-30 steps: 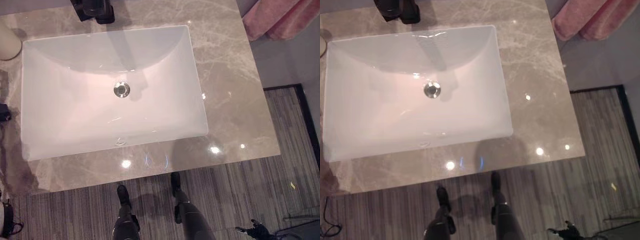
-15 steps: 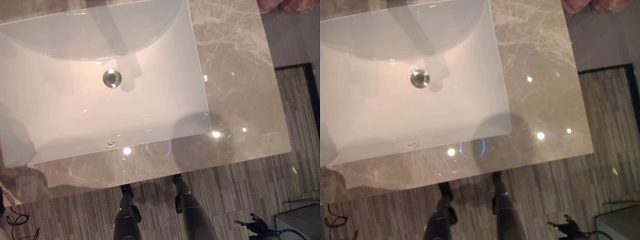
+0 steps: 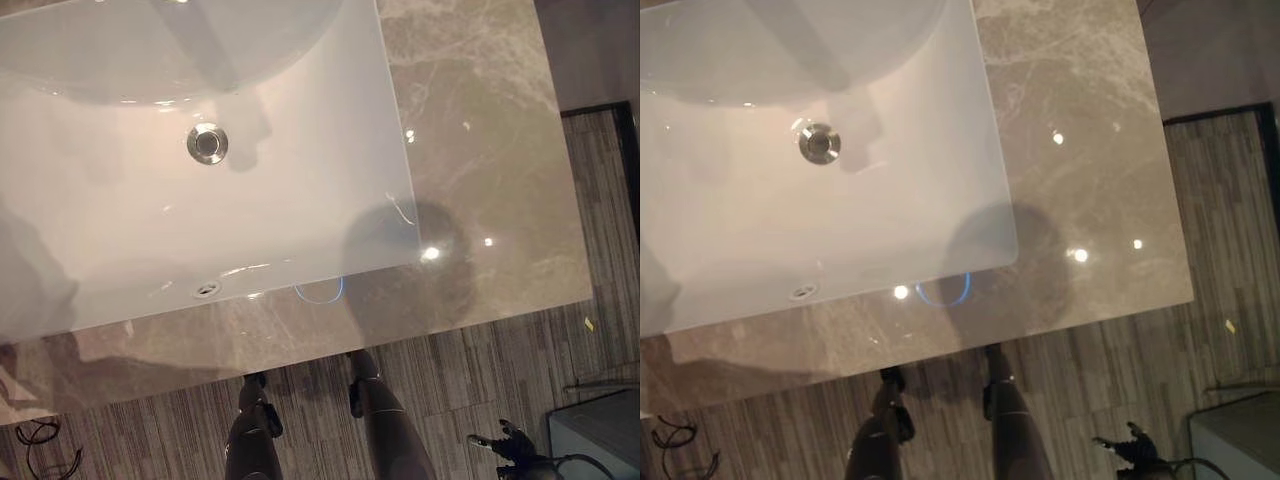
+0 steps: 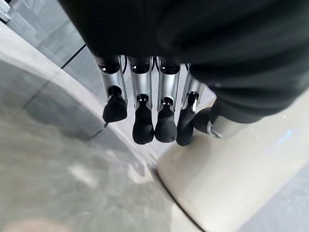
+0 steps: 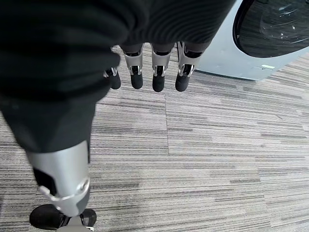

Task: Put brush and paste in cup on sink, flatten towel.

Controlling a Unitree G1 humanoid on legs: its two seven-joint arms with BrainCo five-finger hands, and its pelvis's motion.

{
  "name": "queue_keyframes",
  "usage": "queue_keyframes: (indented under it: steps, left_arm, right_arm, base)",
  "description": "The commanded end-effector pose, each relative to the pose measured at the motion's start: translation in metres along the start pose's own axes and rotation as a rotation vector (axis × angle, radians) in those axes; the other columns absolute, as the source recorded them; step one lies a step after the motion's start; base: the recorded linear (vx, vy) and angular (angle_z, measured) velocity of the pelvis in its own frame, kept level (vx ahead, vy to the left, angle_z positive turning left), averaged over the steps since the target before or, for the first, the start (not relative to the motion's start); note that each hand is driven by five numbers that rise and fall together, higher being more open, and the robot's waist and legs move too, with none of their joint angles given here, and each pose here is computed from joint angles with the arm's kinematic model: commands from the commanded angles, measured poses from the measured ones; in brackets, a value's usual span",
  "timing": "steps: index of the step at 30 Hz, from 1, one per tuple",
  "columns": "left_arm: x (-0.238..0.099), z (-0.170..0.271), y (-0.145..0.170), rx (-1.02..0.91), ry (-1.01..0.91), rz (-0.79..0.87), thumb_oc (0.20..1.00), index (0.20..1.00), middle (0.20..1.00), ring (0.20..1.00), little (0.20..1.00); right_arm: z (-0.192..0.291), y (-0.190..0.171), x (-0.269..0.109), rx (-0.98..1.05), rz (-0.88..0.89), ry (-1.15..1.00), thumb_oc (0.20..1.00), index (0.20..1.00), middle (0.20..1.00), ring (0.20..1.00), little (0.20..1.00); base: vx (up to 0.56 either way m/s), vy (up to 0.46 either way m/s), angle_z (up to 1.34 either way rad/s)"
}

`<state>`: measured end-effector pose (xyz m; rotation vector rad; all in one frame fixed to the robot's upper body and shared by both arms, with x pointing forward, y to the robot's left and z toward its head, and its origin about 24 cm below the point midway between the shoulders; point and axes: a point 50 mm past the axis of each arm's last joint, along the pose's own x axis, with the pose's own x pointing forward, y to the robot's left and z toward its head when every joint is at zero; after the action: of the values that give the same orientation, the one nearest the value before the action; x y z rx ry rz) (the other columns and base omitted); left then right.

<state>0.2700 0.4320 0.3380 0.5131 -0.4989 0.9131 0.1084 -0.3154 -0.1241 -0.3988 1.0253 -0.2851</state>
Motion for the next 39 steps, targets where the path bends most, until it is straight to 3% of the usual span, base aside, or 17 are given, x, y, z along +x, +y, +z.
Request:
queue_keyframes:
  steps: [1, 23, 30, 39]
  left_arm:
    - [-0.005, -0.011, -0.013, 0.054, 0.021, -0.032, 0.200, 0.200, 0.200, 0.200, 0.200]
    - [-0.029, 0.024, -0.073, -0.042, -0.198, -0.240, 0.200, 0.200, 0.200, 0.200, 0.200]
    - [-0.035, 0.008, -0.069, -0.010, -0.163, -0.251, 0.200, 0.200, 0.200, 0.200, 0.200]
    - [-0.069, -0.032, -0.050, 0.057, -0.106, -0.329, 0.200, 0.200, 0.200, 0.200, 0.200]
  right_arm:
    - [0.001, -0.015, 0.000, -0.001, -0.046, -0.010, 1.000, 1.000, 1.000, 1.000, 1.000]
    - [-0.001, -0.011, -0.001, 0.028, -0.047, -0.014, 1.000, 1.000, 1.000, 1.000, 1.000]
    - [-0.004, -0.010, -0.001, 0.010, -0.044, 0.006, 1.000, 1.000, 1.000, 1.000, 1.000]
    - [-0.013, -0.017, -0.003, 0.010, -0.061, 0.045, 1.000, 1.000, 1.000, 1.000, 1.000]
  base:
    - [0.00, -0.007, -0.04]
    - [0.00, 0.000, 0.00]
    - [0.00, 0.000, 0.00]
    - [0.00, 0.001, 0.00]
